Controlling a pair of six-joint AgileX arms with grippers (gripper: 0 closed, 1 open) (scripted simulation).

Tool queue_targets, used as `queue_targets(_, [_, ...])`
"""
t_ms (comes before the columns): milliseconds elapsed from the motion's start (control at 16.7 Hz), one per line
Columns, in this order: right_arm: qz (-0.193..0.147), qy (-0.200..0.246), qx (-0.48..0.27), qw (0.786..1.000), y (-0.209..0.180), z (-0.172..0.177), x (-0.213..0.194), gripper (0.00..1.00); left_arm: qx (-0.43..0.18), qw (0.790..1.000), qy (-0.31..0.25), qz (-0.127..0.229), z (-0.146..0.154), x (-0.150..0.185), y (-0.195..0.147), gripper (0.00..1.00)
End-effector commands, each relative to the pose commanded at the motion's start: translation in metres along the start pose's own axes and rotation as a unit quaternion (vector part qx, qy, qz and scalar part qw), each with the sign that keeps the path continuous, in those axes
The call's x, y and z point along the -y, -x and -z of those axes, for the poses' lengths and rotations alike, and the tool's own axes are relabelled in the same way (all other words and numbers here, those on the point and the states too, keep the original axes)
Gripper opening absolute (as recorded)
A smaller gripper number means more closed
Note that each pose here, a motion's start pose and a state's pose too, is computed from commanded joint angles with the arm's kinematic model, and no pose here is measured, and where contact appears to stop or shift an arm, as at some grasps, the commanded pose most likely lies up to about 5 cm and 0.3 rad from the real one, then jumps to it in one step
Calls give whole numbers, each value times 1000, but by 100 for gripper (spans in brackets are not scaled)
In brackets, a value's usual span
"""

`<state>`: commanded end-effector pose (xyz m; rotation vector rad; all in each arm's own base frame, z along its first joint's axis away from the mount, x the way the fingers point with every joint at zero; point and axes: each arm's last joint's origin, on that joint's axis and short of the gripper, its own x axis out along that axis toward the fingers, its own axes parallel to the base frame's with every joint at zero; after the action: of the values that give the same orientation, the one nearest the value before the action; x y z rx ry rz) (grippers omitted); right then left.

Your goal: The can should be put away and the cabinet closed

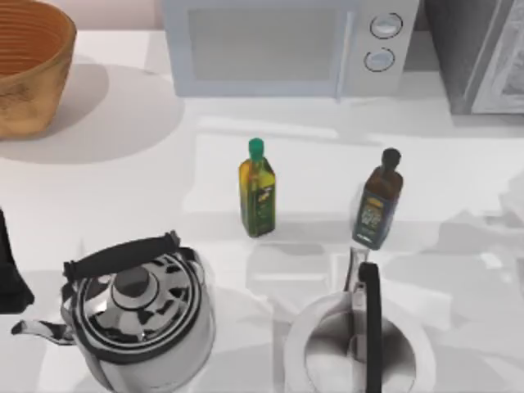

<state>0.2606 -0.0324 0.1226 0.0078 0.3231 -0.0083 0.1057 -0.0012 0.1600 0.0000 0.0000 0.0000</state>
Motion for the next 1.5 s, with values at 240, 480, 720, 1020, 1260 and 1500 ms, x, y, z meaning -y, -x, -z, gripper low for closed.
queue_targets(240, [1, 0, -1, 1000, 23, -39, -1, 0, 0, 1000, 0, 0, 0, 0, 0, 100])
queue_targets(480, [1, 1, 13, 1000, 41, -62, -3, 0, 0, 1000, 0, 0, 0, 0, 0, 100])
queue_targets(720, [1, 2, 14, 1000, 42, -64, -3, 0, 0, 1000, 0, 0, 0, 0, 0, 100])
queue_targets(1020, [2, 1, 19, 1000, 52, -62, -5, 0, 0, 1000, 0, 0, 0, 0, 0, 100])
queue_targets(1260, [2, 4, 50, 999, 87, -58, -14, 0, 0, 1000, 0, 0, 0, 0, 0, 100])
queue_targets(1500, [0, 7, 102, 995, 130, -42, -23, 0, 0, 1000, 0, 0, 0, 0, 0, 100])
